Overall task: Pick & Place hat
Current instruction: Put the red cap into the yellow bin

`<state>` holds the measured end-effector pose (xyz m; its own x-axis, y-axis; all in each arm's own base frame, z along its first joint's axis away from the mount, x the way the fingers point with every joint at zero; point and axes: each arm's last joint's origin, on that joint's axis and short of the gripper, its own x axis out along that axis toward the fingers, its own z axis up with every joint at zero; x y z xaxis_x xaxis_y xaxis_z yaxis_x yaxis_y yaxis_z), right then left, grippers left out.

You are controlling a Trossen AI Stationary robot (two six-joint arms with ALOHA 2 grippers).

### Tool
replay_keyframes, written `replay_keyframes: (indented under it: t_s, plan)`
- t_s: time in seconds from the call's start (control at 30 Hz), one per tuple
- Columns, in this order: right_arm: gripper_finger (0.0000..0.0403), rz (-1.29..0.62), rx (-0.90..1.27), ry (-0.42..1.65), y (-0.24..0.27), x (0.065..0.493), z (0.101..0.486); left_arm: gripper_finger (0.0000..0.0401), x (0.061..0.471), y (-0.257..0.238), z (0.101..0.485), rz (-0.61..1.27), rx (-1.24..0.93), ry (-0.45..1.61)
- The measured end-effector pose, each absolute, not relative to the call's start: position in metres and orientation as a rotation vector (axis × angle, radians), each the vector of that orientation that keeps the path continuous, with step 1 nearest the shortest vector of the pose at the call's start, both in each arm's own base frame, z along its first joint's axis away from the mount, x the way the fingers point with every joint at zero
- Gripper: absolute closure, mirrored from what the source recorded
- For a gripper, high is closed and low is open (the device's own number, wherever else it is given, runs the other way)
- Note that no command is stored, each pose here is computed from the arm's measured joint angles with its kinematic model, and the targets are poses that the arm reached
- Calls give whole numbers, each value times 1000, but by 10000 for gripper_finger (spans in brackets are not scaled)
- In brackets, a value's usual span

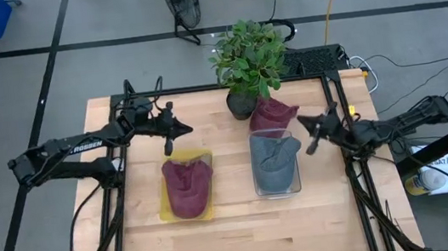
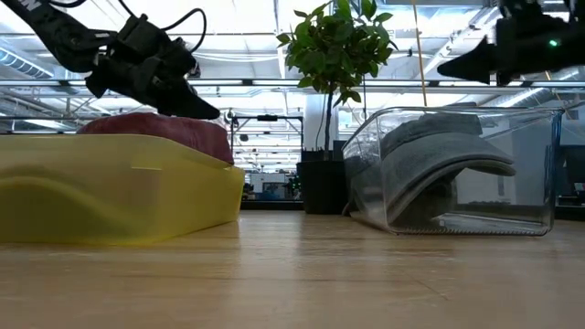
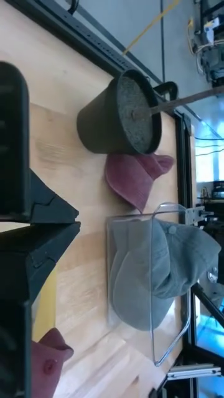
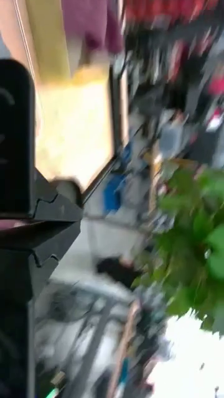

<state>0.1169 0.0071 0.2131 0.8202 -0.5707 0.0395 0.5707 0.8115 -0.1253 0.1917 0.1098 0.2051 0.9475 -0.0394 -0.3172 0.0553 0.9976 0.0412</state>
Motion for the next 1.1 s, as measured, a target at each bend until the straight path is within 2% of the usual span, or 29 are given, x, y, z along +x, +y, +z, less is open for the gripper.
replay_keyframes:
  t_s: [0.17, 0.37, 0.53, 0.73, 0.87, 1.1]
  plan:
    - [403, -718, -41, 114, 5, 125, 256, 397, 193, 108, 205, -57, 63, 318]
    - [403, -806, 55, 441, -14, 136, 301, 389, 193, 109, 205, -29, 79, 325]
    - [403, -673, 129, 768, -42, 156, 315, 371, 192, 109, 205, -29, 76, 329]
    - [401, -533, 86, 918, -73, 171, 304, 375, 192, 109, 204, -31, 86, 335]
    - [369, -497, 134, 1028, -90, 170, 285, 386, 192, 109, 203, -39, 109, 349]
    - [267, -420, 130, 1091, -117, 175, 258, 391, 191, 109, 202, -43, 126, 353]
